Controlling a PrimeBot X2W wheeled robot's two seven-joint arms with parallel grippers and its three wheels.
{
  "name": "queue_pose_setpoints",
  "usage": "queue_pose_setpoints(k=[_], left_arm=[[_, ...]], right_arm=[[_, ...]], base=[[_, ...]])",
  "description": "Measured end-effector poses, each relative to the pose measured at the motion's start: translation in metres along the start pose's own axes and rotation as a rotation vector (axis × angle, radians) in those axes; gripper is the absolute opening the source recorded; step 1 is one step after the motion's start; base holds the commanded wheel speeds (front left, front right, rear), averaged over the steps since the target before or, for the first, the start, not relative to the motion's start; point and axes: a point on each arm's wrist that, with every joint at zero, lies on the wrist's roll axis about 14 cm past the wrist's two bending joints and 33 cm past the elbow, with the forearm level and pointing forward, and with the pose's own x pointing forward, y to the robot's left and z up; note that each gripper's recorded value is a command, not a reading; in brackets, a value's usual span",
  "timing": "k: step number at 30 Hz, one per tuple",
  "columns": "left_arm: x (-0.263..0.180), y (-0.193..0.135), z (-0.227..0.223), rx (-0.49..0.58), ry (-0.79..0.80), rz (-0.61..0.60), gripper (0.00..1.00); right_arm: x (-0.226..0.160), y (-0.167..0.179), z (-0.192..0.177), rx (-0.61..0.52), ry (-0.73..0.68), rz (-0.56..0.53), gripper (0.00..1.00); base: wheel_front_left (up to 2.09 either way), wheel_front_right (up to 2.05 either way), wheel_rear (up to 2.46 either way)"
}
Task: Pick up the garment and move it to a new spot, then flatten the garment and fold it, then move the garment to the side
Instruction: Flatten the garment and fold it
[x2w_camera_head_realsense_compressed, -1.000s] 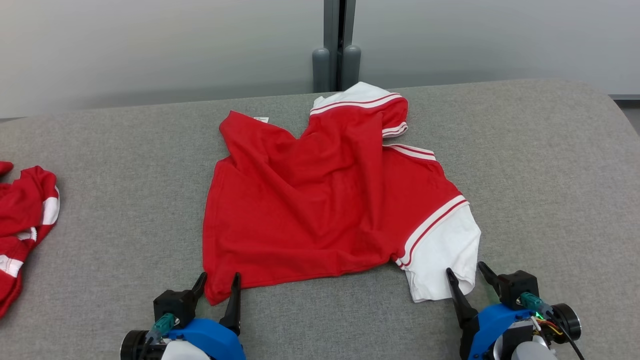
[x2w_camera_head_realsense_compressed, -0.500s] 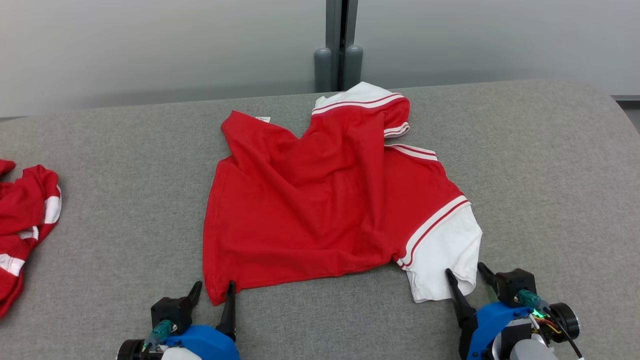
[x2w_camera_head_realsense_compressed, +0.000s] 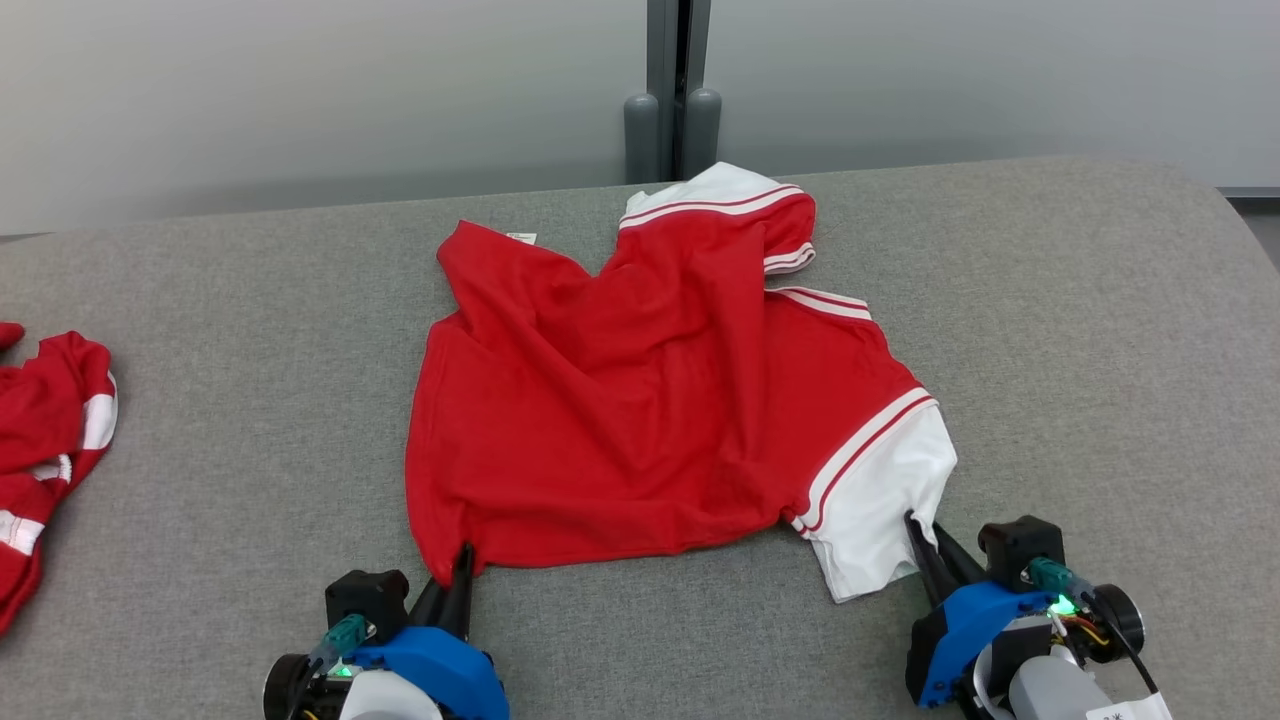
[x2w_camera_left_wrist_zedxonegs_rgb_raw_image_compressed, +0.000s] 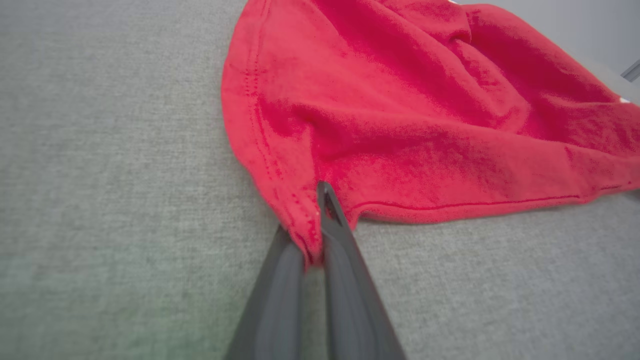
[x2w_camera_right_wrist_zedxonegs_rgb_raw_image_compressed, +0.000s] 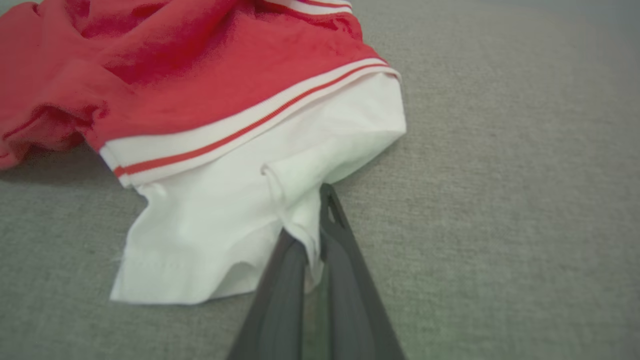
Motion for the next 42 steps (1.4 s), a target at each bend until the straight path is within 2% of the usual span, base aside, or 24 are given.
queue_pose_setpoints(k=[7,12,22,30,32,34,37,42], left_arm=[[0.006,-0.008,0.04,0.012,-0.123,-0.033,0.0],[0.015,-0.008,0.091,0.022,-0.258,-0.052,0.0],[0.065,-0.021,0.219,0.139,-0.49,-0.154,0.0],[0.121,-0.029,0.332,0.179,-0.632,-0.199,0.0],[0.133,-0.032,0.355,0.194,-0.651,-0.21,0.0],[0.142,-0.033,0.376,0.168,-0.674,-0.215,0.0],[0.148,-0.038,0.411,0.202,-0.725,-0.221,0.0],[0.146,-0.053,0.457,0.217,-0.802,-0.246,0.0]], right_arm=[[0.005,-0.007,0.048,0.05,-0.159,-0.025,0.0],[0.01,-0.011,0.086,0.108,-0.275,-0.029,0.0],[0.052,-0.024,0.228,0.164,-0.57,0.015,0.0],[0.097,-0.042,0.339,0.208,-0.728,0.03,0.0],[0.108,-0.045,0.363,0.185,-0.741,0.032,0.0],[0.116,-0.038,0.387,0.109,-0.765,0.048,0.0],[0.122,-0.037,0.422,0.065,-0.805,0.05,0.0],[0.126,-0.044,0.457,-0.022,-0.839,0.017,0.0]], base=[[0.0,0.0,0.0],[0.0,0.0,0.0],[0.0,0.0,0.0],[0.0,0.0,0.0],[0.0,0.0,0.0],[0.0,0.0,0.0],[0.0,0.0,0.0],[0.0,0.0,0.0]])
